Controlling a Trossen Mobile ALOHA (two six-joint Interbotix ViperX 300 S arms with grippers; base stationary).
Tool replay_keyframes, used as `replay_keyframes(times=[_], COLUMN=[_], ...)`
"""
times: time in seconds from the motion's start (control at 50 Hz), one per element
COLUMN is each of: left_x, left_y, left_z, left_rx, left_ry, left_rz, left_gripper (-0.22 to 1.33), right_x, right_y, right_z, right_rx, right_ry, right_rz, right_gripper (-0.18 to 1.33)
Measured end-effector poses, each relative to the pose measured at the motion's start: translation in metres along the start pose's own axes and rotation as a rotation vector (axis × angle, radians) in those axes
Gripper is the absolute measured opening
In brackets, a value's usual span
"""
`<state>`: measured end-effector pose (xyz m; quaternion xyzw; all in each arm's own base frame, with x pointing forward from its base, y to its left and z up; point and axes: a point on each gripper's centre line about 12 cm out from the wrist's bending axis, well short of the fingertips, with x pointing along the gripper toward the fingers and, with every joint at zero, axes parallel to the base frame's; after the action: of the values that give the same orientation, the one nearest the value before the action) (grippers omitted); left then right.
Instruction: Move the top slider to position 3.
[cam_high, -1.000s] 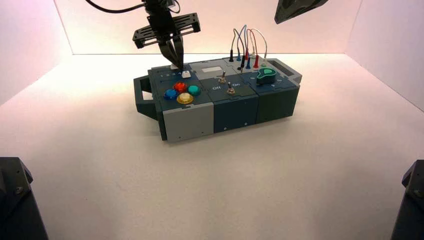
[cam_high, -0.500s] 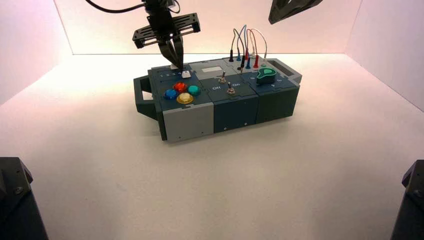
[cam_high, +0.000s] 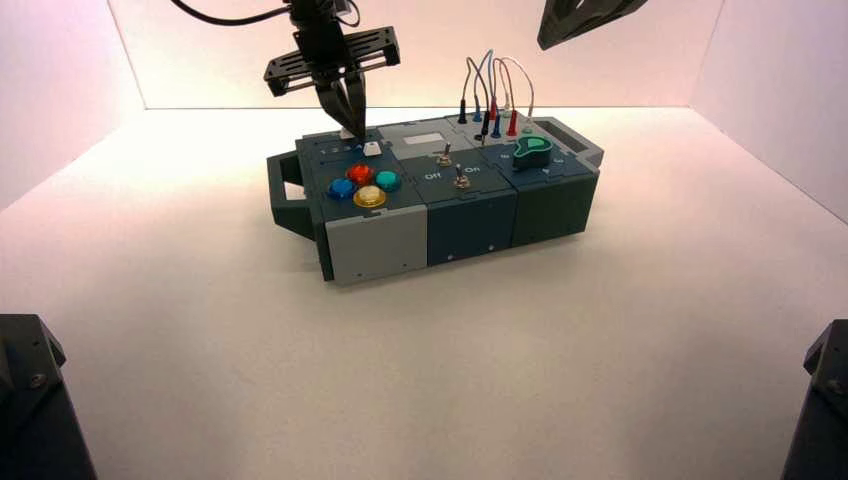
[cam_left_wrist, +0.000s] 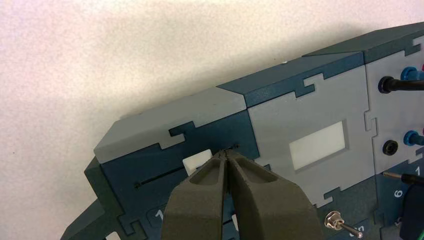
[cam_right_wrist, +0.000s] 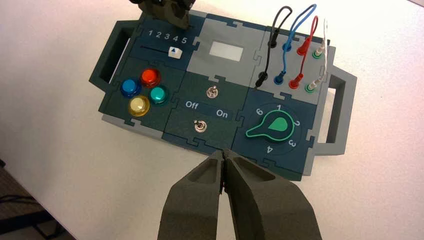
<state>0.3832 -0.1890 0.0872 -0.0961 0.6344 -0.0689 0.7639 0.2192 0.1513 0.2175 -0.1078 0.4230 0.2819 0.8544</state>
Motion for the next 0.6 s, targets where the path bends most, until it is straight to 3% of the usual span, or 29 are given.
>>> replay_keyframes(times=[0.6], left_x=[-0.0024], left_y=[0.0], left_z=[-0.0001], left_rx=[0.006], left_ry=[0.001], left_rz=[0.003], left_gripper=[-0.17], right_x=[0.0002], right_y=[-0.0001], right_z=[-0.0008], right_rx=[-0.003], right_ry=[0.003], right_rz=[-0.001], right_gripper=[-0.14])
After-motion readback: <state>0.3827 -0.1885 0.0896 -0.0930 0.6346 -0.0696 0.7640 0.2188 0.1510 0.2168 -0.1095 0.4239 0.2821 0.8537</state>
